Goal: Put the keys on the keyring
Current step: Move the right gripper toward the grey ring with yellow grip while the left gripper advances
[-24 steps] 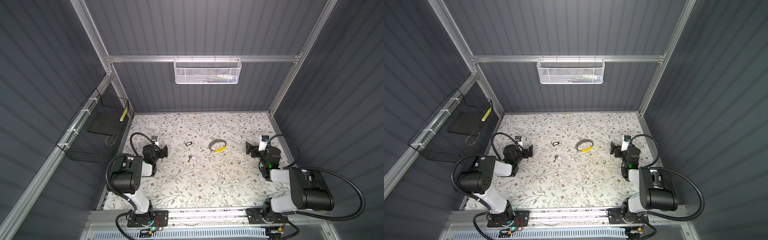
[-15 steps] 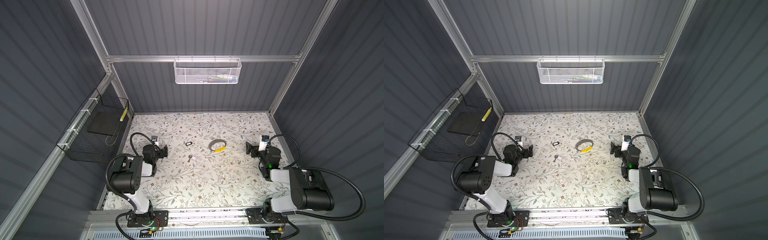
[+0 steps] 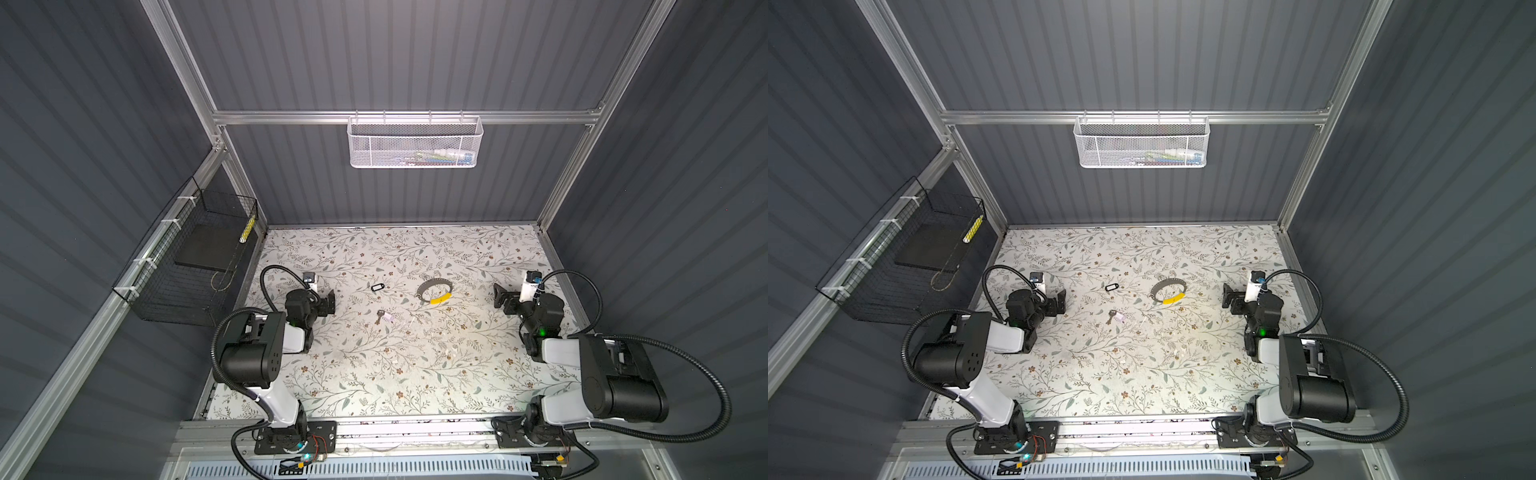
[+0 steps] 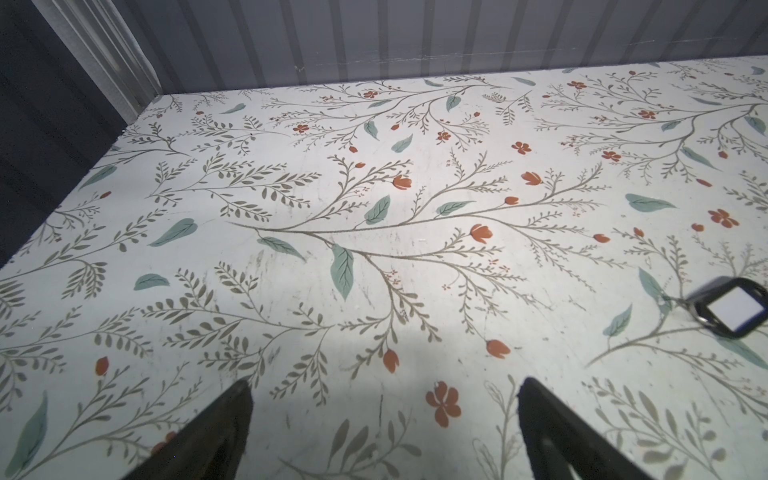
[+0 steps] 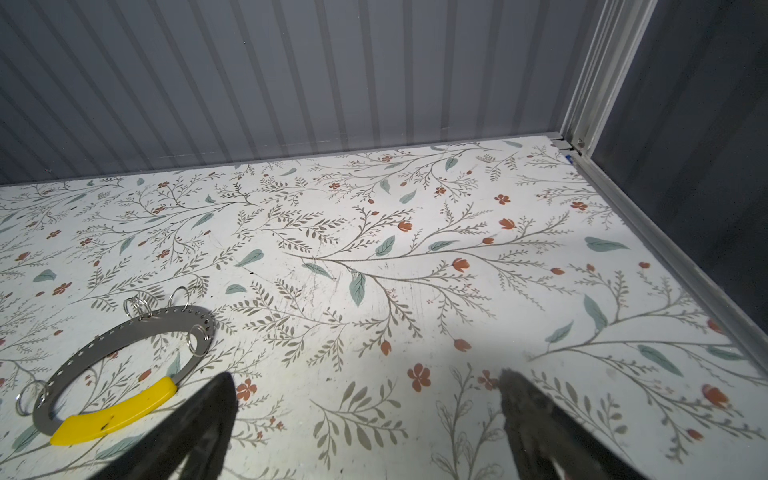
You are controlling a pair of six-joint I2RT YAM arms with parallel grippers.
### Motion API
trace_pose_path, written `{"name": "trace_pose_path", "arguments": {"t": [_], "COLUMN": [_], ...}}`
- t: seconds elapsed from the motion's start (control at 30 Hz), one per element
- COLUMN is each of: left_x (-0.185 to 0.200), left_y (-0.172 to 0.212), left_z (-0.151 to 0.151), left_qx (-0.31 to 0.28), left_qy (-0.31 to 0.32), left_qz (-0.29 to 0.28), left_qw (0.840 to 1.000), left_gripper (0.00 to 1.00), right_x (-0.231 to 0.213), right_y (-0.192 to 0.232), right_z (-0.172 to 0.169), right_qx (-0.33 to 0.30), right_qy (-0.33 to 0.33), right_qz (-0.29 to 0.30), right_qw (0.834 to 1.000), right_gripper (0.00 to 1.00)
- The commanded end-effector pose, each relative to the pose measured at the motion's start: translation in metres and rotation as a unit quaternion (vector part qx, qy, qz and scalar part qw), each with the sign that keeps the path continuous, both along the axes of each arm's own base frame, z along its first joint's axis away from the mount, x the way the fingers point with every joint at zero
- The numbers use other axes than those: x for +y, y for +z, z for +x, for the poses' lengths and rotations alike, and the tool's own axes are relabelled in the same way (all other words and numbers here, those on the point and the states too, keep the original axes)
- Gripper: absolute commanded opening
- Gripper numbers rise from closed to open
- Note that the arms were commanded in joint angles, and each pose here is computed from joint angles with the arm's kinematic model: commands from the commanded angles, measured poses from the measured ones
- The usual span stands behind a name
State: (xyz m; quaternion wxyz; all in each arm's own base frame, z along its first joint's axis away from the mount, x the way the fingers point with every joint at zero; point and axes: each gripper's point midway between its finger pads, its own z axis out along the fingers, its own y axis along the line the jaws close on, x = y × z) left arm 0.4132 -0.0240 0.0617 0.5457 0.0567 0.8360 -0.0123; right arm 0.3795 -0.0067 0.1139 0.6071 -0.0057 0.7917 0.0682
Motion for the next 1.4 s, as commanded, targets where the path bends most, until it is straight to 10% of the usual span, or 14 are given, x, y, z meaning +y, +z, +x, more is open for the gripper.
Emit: {"name": "trace_pose_path", "arguments": {"t": [0.0, 0.7, 0.97, 1.37], "left_x": [0.001, -0.036, -0.054, -0.095], "left_y": [0.001, 0.096, 0.107, 0.121], "left_z": [0.004, -0.006, 0.001, 0.005], "left_qx": [-0.002, -0.016, 0.017, 0.021], "left_qy": [0.003, -0.027, -0.011, -0.113], "left_qz": [-0.006, 0.018, 0.019, -0.029], "left_qw": [1.0, 0.999, 1.0, 0.993], "left_gripper": [1.0, 1.0, 1.0, 1.0], "right_x": [0.01, 0.043, 0.09, 0.148], "right_y": [0.008, 0.071, 0.045, 0.016], "right_z": [0.001, -0.003, 0.009, 0.024], "right_qx": [-0.018, 0.051, 0.182, 0.206], "right_qy": [0.034, 0.062, 0.079, 0.127], "right_qz": [-0.002, 0.026, -0.041, -0.039], "right_qw": [0.999, 0.996, 0.979, 0.969], "right_gripper": [0.99, 0.99, 0.99, 0.96]}}
